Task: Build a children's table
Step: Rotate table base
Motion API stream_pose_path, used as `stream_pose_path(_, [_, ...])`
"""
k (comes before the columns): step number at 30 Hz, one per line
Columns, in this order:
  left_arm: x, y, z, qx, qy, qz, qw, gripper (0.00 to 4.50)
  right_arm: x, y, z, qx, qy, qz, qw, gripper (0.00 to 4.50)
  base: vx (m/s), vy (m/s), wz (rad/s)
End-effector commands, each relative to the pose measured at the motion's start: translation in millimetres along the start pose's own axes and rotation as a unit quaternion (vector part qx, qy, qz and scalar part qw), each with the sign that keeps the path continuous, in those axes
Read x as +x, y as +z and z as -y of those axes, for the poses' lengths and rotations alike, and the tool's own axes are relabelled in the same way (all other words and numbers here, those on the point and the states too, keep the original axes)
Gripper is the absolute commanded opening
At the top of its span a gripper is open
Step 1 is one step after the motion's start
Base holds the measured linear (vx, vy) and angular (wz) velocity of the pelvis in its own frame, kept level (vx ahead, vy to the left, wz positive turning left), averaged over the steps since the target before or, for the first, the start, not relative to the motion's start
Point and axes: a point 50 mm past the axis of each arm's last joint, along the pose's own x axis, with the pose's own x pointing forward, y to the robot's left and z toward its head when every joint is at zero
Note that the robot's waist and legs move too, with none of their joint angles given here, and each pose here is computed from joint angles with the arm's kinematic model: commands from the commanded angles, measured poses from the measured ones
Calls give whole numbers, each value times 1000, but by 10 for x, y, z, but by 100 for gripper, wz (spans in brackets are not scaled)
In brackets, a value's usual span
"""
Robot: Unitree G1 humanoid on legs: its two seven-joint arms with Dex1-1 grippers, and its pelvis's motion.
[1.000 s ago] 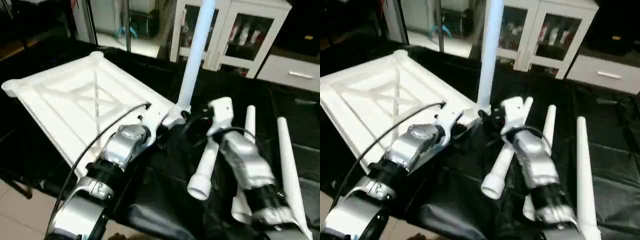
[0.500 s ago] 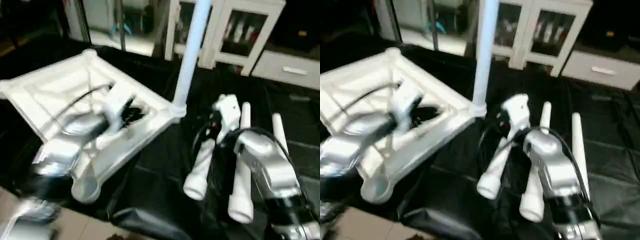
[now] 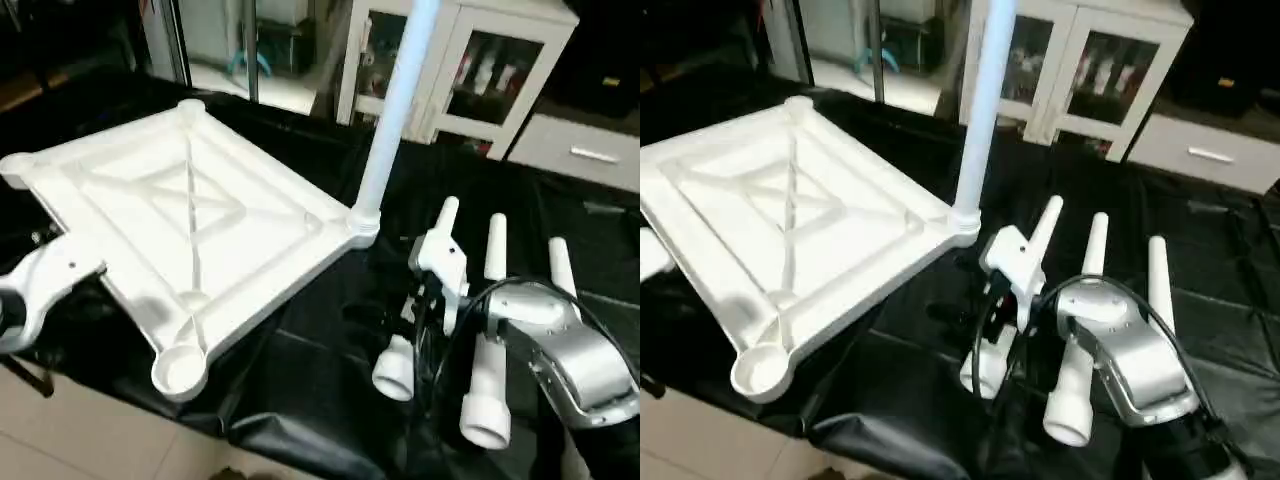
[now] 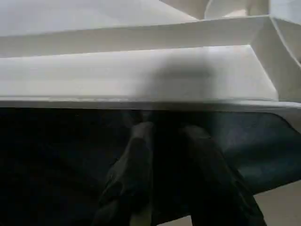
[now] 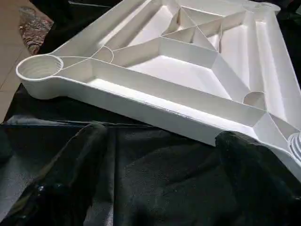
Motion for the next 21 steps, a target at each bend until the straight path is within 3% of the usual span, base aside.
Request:
stream_pose_path(1, [73, -1, 67, 4, -3, -4, 1000, 106, 6, 57, 1, -14, 3, -3, 1000, 405, 0, 0, 0])
stream_pose_path(13, [616, 34, 505, 10, -99, -10, 995, 106, -15, 115, 53, -19, -29, 7, 999, 405, 0, 0, 0])
stream_pose_path(19, [797, 407, 555, -2, -95, 90, 991, 106, -43, 142, 109, -21, -57, 15, 998, 405, 0, 0, 0])
stream_pose_path(21, [819, 454, 556, -3, -93, 100, 991, 106, -44, 147, 116, -21, -60, 17, 998, 405, 0, 0, 0])
